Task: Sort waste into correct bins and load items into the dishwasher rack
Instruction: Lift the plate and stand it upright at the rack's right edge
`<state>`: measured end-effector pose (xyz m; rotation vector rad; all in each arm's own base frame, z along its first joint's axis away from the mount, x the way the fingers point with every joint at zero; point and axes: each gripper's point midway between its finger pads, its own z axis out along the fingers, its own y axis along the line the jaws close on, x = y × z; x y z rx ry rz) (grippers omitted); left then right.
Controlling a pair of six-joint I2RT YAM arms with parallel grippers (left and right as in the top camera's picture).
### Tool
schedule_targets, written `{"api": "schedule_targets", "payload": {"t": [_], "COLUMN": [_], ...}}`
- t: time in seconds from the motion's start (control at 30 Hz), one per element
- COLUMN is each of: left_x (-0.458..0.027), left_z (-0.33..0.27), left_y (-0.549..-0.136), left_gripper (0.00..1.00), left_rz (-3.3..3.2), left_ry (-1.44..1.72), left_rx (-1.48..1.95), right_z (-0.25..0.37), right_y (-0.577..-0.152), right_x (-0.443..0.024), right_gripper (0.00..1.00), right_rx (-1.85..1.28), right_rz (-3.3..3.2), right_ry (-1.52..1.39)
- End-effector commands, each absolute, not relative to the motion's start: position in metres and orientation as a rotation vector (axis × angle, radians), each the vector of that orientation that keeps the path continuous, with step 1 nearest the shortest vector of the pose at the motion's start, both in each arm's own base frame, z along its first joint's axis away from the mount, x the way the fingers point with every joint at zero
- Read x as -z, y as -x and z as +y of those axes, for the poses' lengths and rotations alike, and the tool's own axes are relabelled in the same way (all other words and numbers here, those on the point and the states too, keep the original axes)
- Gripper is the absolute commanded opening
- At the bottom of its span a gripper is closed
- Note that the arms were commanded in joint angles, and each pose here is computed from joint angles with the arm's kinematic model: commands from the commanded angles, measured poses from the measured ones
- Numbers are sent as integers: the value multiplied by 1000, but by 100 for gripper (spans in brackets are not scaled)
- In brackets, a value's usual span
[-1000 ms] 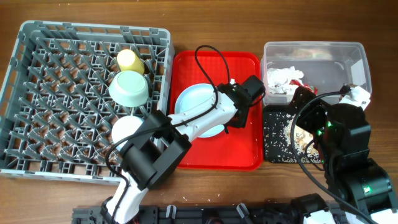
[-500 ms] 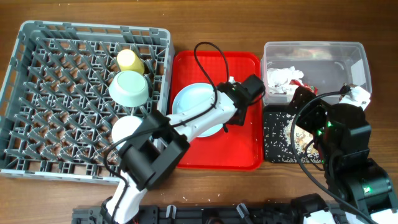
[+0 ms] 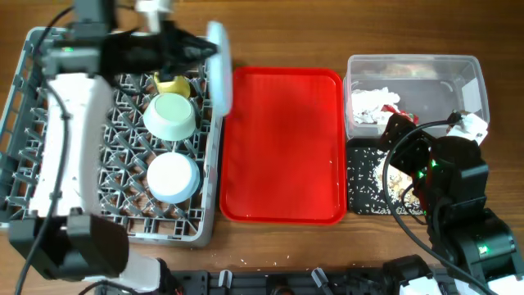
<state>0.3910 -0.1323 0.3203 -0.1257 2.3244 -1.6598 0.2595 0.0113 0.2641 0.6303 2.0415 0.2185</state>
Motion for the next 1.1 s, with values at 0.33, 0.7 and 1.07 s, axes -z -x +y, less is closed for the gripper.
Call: {"api": "schedule_targets", "payload": {"t": [0.33, 0.7, 1.07], "left_x": [-252, -189, -135], "left_z": [-87, -100, -82], "left_y": [-417, -449, -478], "left_gripper": [4, 4, 28], "left_rz": [2277, 2298, 2390], "left_ry": [117, 67, 68], "left_rx": [1772, 1793, 1544], "right_z": [8, 8, 8], "right_y": [-260, -260, -260], "right_x": [-272, -272, -272], "right_gripper": [100, 100, 100], "right_rx": [-216, -216, -216], "right_rz": [2012, 2012, 2012], "right_ry": [-645, -645, -645]}}
